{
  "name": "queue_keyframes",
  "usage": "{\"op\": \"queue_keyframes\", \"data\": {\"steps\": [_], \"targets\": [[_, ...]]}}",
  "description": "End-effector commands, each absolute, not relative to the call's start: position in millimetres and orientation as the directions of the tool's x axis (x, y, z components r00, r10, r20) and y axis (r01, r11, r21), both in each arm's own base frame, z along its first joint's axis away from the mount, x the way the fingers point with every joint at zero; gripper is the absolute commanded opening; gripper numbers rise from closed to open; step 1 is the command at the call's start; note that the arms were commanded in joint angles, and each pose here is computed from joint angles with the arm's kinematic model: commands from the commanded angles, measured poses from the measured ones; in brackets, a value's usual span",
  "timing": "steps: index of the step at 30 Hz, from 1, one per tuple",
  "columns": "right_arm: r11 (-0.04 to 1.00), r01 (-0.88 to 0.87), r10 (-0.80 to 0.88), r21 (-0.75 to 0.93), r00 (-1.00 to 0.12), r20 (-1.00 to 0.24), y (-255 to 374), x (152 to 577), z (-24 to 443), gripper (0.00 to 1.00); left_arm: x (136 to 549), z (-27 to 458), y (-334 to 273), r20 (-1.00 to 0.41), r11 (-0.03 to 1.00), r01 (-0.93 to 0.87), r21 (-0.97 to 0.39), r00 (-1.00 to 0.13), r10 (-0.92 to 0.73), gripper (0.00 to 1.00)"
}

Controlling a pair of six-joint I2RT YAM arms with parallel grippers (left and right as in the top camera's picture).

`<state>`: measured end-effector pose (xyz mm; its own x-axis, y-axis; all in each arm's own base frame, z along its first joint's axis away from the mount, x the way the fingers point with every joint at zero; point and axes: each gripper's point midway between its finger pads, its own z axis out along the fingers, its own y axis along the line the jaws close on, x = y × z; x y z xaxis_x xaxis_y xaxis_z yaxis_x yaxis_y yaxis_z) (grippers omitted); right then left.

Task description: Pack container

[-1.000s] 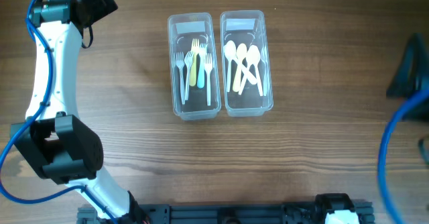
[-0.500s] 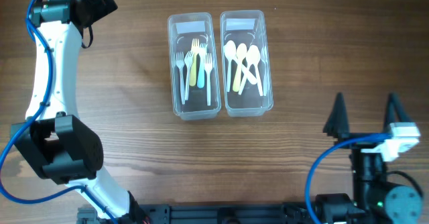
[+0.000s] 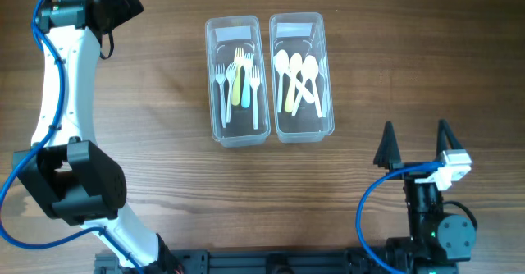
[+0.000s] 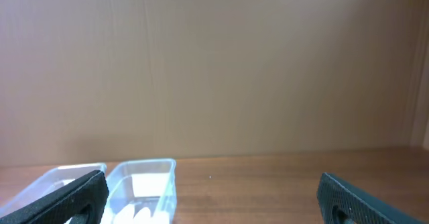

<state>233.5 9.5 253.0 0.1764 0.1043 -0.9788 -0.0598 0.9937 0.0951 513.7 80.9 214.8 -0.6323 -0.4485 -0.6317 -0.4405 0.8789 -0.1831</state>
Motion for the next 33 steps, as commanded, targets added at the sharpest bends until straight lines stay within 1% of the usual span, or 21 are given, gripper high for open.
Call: {"op": "queue_keyframes", "data": {"steps": [1, 7, 14, 17, 20, 23, 33], "targets": [[0.988, -0.105, 0.129, 0.112, 0.168, -0.977, 17.2, 234.4, 244.4, 1.00, 513.8, 236.8, 79.8, -0.664, 0.881, -0.430, -0.196, -0.603, -0.442, 1.00], [0.987, -0.112, 0.127, 0.114, 0.125, -0.984, 19.4, 239.5, 223.2, 1.00, 513.1, 236.1, 79.7, -0.661, 0.881, -0.431, -0.195, -0.606, -0.442, 1.00], [0.988, -0.107, 0.121, 0.110, 0.101, -0.987, 19.4, 244.4, 202.5, 1.00, 513.1, 236.1, 79.7, -0.661, 0.881, -0.431, -0.195, -0.606, -0.442, 1.00], [0.992, -0.108, 0.078, 0.066, 0.109, -0.991, 20.3, 244.2, 203.6, 1.00, 513.1, 236.1, 79.7, -0.661, 0.881, -0.431, -0.195, -0.606, -0.442, 1.00], [0.987, -0.155, -0.019, -0.038, 0.120, -0.993, 30.4, 242.9, 203.4, 1.00, 513.1, 236.1, 79.7, -0.661, 0.881, -0.431, -0.195, -0.606, -0.442, 1.00], [0.981, -0.170, -0.077, -0.098, 0.129, -0.989, 34.2, 242.3, 202.9, 1.00, 513.1, 236.1, 79.7, -0.661, 0.881, -0.431, -0.195, -0.606, -0.442, 1.00], [0.981, -0.170, -0.077, -0.098, 0.127, -0.989, 34.2, 242.4, 202.2, 1.00, 513.1, 236.1, 79.7, -0.661, 0.881, -0.431, -0.195, -0.606, -0.442, 1.00]]}}
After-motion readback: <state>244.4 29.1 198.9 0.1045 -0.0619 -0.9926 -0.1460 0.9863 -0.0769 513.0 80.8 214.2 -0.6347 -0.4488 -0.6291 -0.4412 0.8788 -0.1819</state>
